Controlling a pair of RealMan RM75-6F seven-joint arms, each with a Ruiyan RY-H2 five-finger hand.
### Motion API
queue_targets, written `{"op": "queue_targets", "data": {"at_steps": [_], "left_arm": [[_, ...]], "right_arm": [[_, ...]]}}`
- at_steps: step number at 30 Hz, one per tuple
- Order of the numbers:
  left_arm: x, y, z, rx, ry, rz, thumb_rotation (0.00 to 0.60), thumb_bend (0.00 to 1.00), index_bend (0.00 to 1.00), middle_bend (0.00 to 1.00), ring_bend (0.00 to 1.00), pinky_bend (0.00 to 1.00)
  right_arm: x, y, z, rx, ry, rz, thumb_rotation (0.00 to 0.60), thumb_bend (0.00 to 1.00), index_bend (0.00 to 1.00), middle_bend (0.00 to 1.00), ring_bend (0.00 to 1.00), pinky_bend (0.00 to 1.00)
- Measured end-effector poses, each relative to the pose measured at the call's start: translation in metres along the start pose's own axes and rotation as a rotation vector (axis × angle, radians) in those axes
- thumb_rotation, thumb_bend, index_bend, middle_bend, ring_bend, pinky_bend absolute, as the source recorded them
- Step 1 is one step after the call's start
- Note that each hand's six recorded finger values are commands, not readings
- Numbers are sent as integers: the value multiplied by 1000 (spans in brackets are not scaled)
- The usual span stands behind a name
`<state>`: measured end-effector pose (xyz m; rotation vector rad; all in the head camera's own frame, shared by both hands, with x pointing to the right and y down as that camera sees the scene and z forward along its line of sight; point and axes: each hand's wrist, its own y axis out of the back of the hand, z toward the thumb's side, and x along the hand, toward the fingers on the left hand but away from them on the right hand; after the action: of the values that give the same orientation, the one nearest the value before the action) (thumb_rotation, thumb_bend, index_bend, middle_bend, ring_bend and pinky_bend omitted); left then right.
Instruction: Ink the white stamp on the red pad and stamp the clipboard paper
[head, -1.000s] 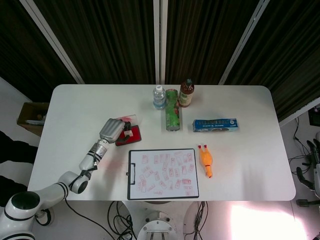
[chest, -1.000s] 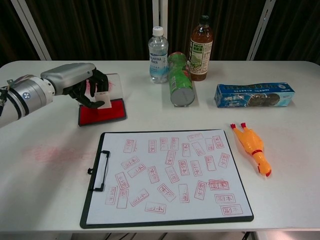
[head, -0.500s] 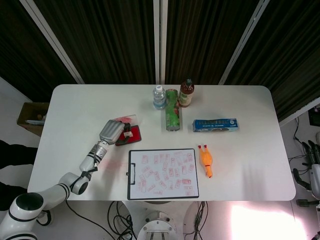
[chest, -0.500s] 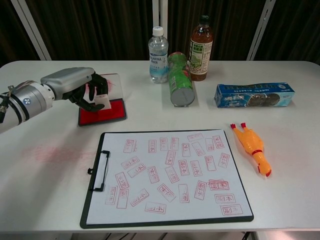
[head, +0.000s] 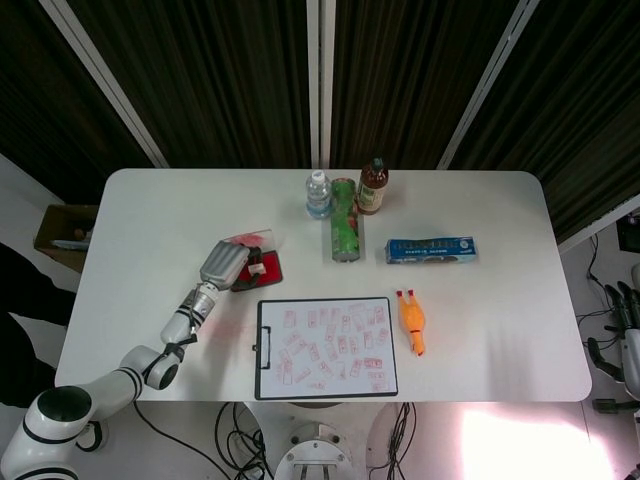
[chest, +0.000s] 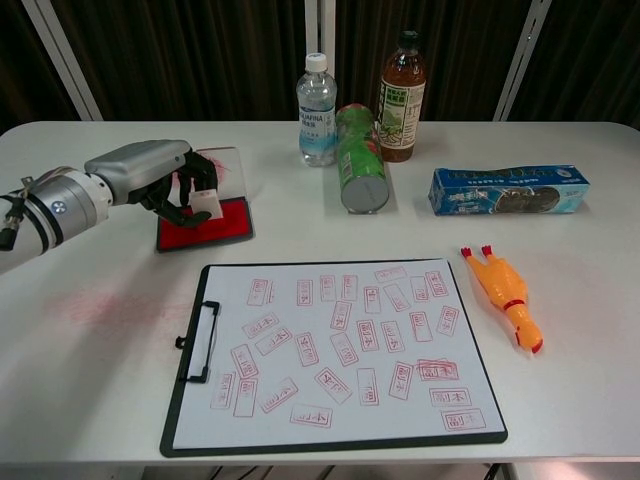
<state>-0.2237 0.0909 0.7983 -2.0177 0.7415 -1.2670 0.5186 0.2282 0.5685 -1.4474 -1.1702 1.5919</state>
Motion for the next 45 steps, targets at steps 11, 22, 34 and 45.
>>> {"op": "queue_targets", "data": {"at_steps": [11, 22, 34, 45], "left_arm": [[-2, 12, 2, -44, -11, 16, 600, 463, 631, 646, 524, 640], [-24, 44, 36, -168, -103, 59, 600, 464, 631, 646, 518, 639], [-83, 12, 107, -78, -284, -11, 600, 465, 633, 647, 518, 639], [-84, -23, 133, -88, -320, -50, 600, 465, 633, 648, 519, 639]], "right_arm": [[-1, 1, 2, -9, 9, -5, 600, 316, 0, 0, 0, 0], [1, 0, 4, -17, 19, -2, 600, 316, 0, 0, 0, 0], [1, -1, 4, -21, 32, -1, 600, 316, 0, 0, 0, 0], [-1, -1, 1, -22, 19, 1, 600, 316, 0, 0, 0, 0]]}}
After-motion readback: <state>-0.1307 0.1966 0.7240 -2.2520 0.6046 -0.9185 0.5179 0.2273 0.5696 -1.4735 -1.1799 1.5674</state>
